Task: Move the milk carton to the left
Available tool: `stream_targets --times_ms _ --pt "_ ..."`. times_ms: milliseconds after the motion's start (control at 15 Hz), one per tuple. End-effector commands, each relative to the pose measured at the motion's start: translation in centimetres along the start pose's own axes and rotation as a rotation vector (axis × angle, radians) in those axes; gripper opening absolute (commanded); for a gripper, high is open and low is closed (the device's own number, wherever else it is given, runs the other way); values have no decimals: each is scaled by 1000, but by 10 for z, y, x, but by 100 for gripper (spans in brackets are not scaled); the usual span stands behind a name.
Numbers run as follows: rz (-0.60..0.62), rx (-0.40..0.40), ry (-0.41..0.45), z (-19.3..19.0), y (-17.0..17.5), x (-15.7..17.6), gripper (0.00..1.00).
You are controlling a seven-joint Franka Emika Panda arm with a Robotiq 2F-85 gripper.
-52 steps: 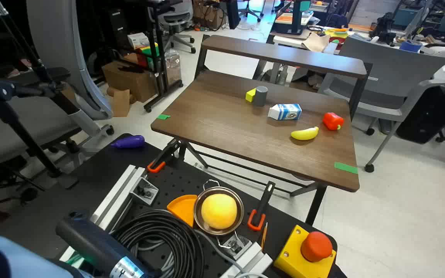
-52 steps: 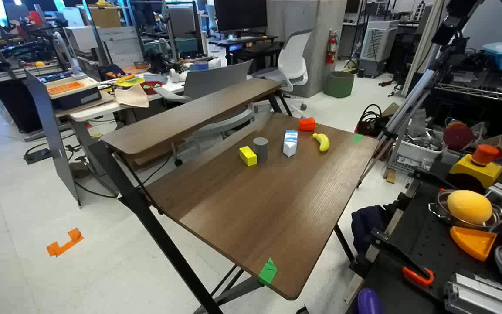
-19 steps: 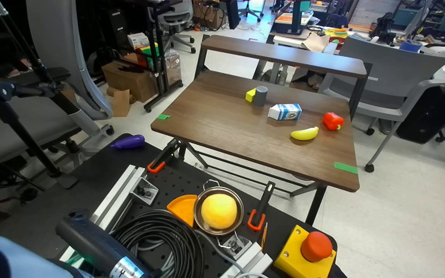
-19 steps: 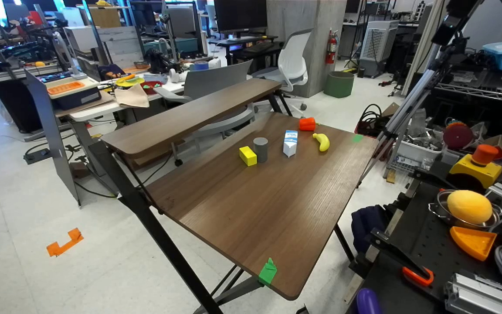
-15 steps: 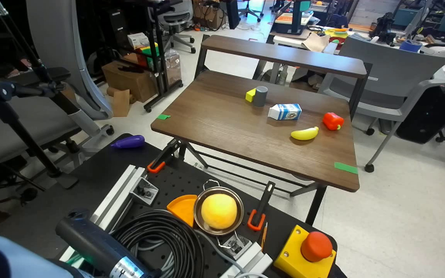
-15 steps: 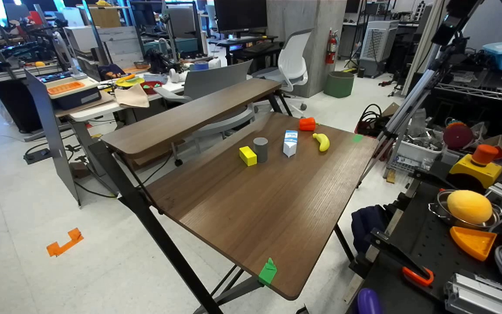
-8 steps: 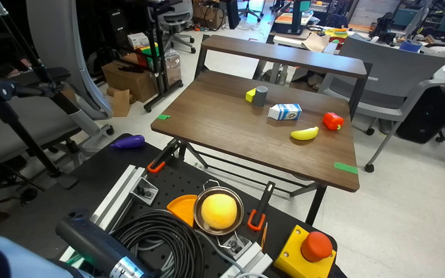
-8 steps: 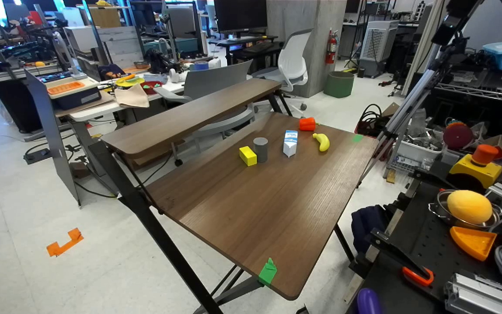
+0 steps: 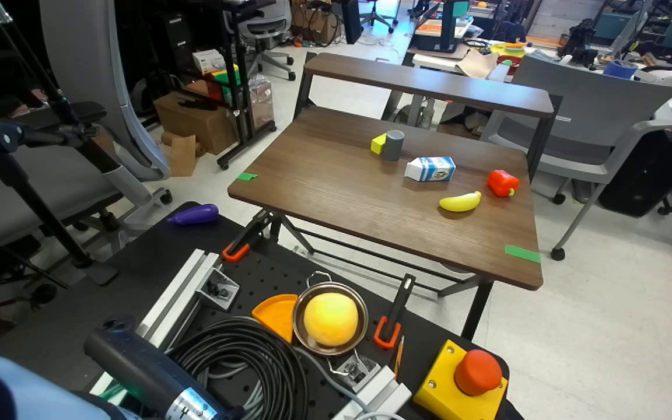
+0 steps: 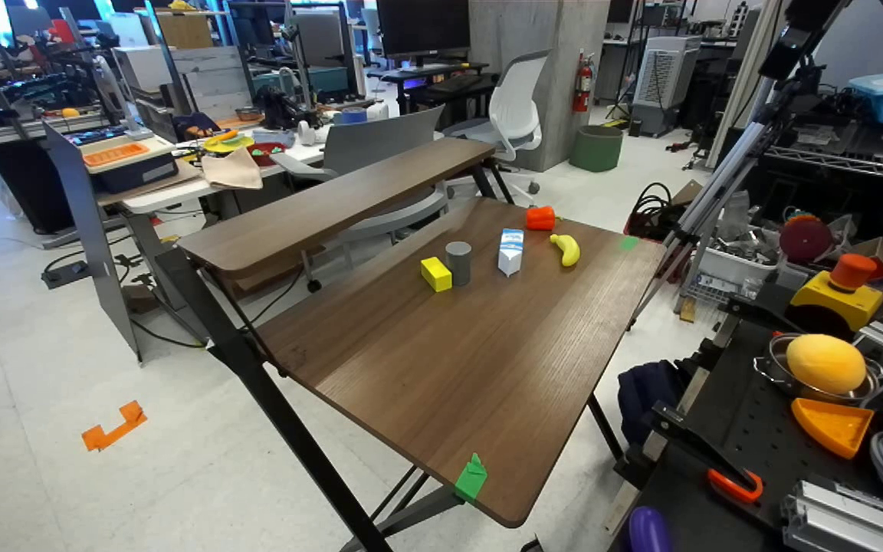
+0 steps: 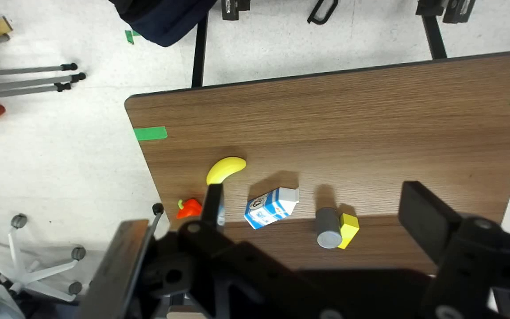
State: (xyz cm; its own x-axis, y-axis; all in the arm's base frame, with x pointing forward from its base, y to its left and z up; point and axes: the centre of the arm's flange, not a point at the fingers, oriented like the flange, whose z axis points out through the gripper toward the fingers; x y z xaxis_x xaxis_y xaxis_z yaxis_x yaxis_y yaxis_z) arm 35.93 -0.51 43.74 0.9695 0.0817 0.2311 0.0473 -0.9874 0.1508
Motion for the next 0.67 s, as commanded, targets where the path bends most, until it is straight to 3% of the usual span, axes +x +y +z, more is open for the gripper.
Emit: stream_targets --times_ms 0,333,600 --pt "-9 27 13 1 3 4 100" --pt "30 118 47 19 18 58 100" --pt "69 227 23 40 43 113 100"
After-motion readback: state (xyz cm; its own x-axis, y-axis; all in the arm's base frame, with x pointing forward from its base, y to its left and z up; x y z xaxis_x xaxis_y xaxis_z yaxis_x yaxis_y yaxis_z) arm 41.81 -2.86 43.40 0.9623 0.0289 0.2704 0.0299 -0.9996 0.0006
